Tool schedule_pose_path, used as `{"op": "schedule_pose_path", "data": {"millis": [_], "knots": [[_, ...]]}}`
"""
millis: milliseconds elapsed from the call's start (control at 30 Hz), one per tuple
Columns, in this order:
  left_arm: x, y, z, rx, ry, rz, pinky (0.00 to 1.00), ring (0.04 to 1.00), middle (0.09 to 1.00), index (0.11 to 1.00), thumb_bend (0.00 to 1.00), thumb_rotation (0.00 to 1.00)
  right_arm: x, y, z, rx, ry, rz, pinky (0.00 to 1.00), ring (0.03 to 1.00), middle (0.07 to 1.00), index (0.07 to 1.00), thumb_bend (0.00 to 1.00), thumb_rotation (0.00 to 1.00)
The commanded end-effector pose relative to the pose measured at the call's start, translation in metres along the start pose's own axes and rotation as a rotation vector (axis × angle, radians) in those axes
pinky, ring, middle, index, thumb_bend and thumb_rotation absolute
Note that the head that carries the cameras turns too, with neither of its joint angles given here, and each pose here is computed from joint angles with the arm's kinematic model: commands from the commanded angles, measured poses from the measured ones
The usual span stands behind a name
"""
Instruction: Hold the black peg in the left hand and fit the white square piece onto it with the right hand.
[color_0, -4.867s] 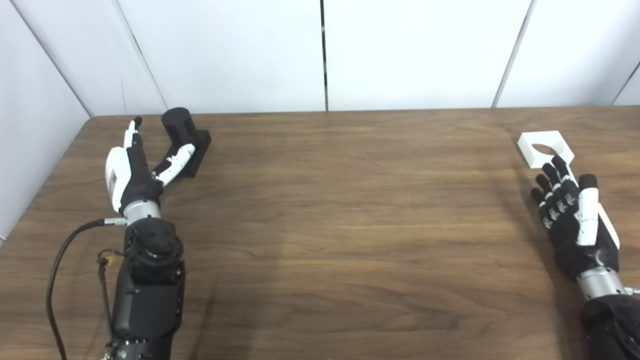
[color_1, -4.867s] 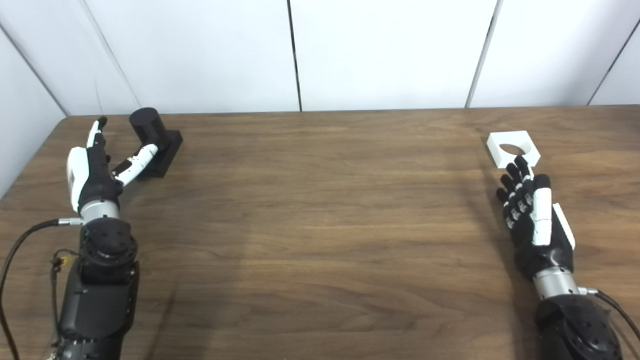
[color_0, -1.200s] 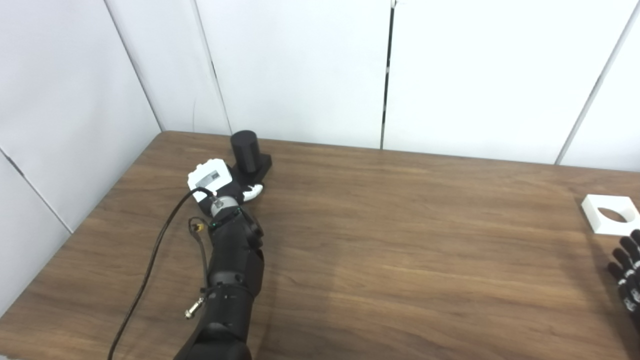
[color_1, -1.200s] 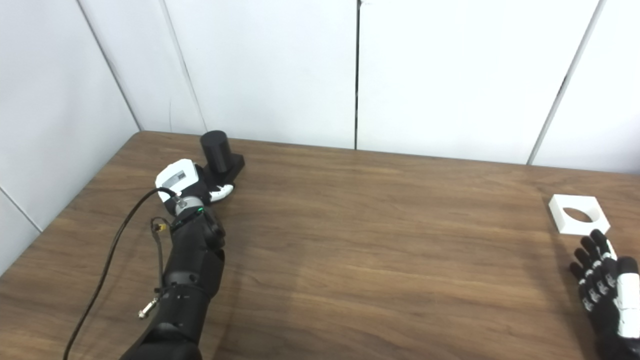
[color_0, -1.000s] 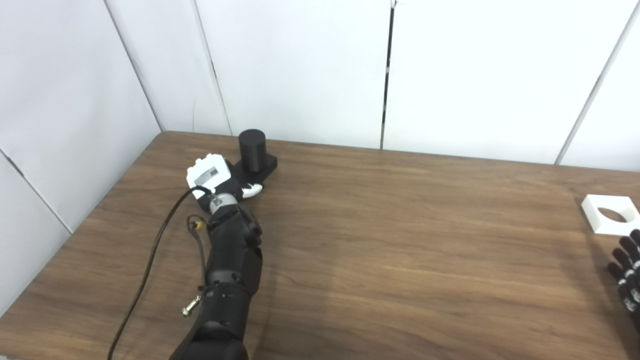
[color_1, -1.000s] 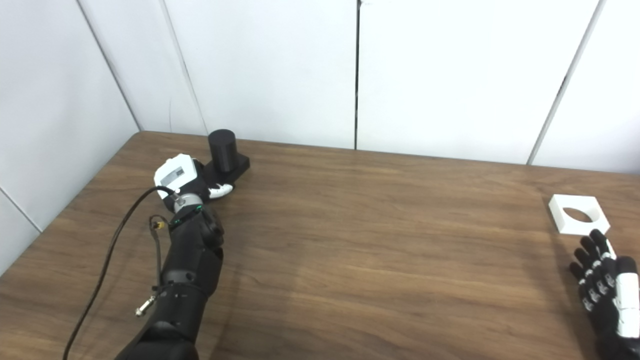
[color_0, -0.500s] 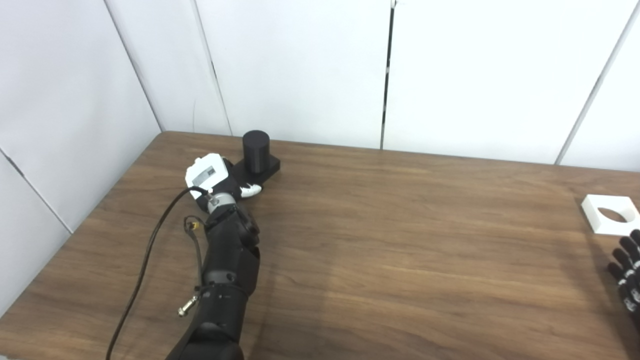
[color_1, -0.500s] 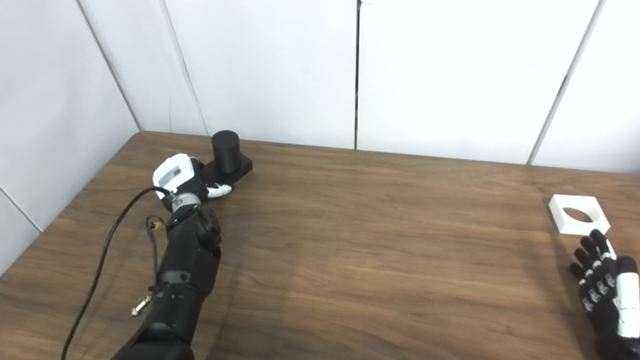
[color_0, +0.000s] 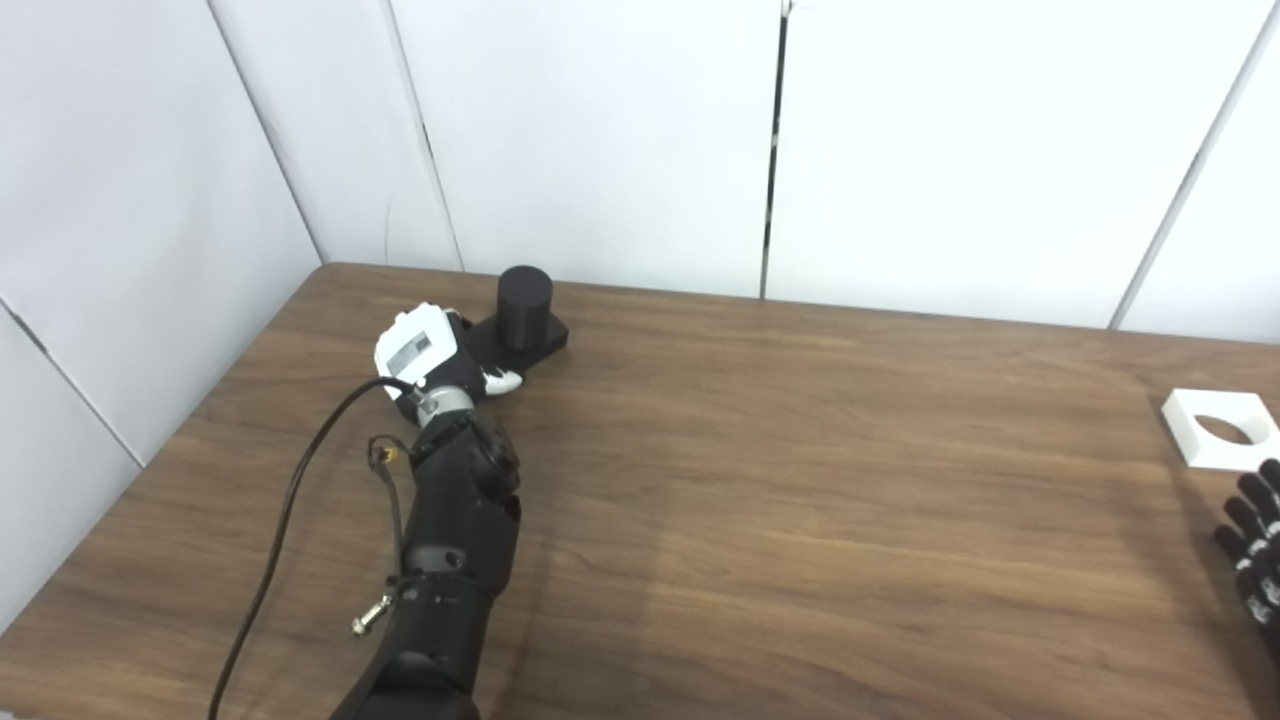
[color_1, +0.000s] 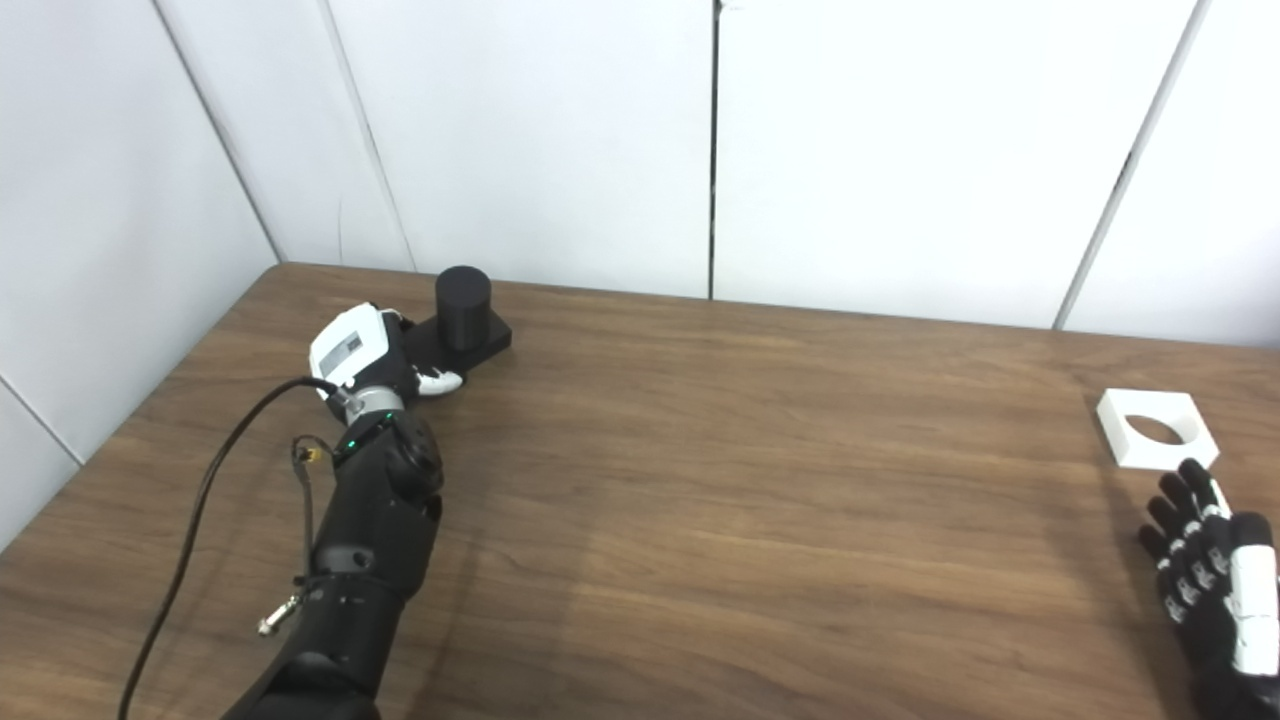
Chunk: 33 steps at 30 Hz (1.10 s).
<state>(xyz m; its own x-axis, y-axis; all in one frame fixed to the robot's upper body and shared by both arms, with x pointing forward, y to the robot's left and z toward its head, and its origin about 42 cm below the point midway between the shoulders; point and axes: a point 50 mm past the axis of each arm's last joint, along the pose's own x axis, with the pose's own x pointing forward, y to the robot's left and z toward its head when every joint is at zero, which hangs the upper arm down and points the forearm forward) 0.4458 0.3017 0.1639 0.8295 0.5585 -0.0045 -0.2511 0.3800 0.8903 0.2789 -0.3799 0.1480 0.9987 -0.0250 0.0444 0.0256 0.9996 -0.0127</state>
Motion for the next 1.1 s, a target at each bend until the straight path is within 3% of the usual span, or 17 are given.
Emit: {"op": "schedule_pose_path", "data": {"millis": [0, 500, 733, 1067], "knots": [[0.006, 0.013, 0.005, -0.004, -0.011, 0.055, 1.00, 0.993, 0.936, 0.490, 0.51, 0.07, 0.003, -0.001, 0.008, -0.013, -0.031, 0.012, 1.00, 1.000, 1.000, 1.000, 0.61, 1.00], [0.002, 0.016, 0.007, -0.079, -0.021, 0.052, 1.00, 0.961, 0.903, 0.489, 0.51, 0.06, 0.002, -0.004, 0.005, -0.024, -0.030, 0.008, 1.00, 1.000, 0.993, 1.000, 0.63, 1.00], [-0.008, 0.029, 0.017, -0.185, -0.055, 0.062, 0.99, 0.951, 0.886, 0.488, 0.51, 0.06, 0.003, 0.000, 0.003, -0.015, -0.017, 0.014, 1.00, 1.000, 0.988, 1.000, 0.64, 1.00], [-0.021, 0.055, 0.038, -0.307, -0.119, 0.056, 0.95, 0.958, 0.881, 0.486, 0.51, 0.06, 0.003, 0.004, -0.003, -0.022, -0.001, 0.018, 1.00, 1.000, 0.991, 1.000, 0.58, 1.00]]}}
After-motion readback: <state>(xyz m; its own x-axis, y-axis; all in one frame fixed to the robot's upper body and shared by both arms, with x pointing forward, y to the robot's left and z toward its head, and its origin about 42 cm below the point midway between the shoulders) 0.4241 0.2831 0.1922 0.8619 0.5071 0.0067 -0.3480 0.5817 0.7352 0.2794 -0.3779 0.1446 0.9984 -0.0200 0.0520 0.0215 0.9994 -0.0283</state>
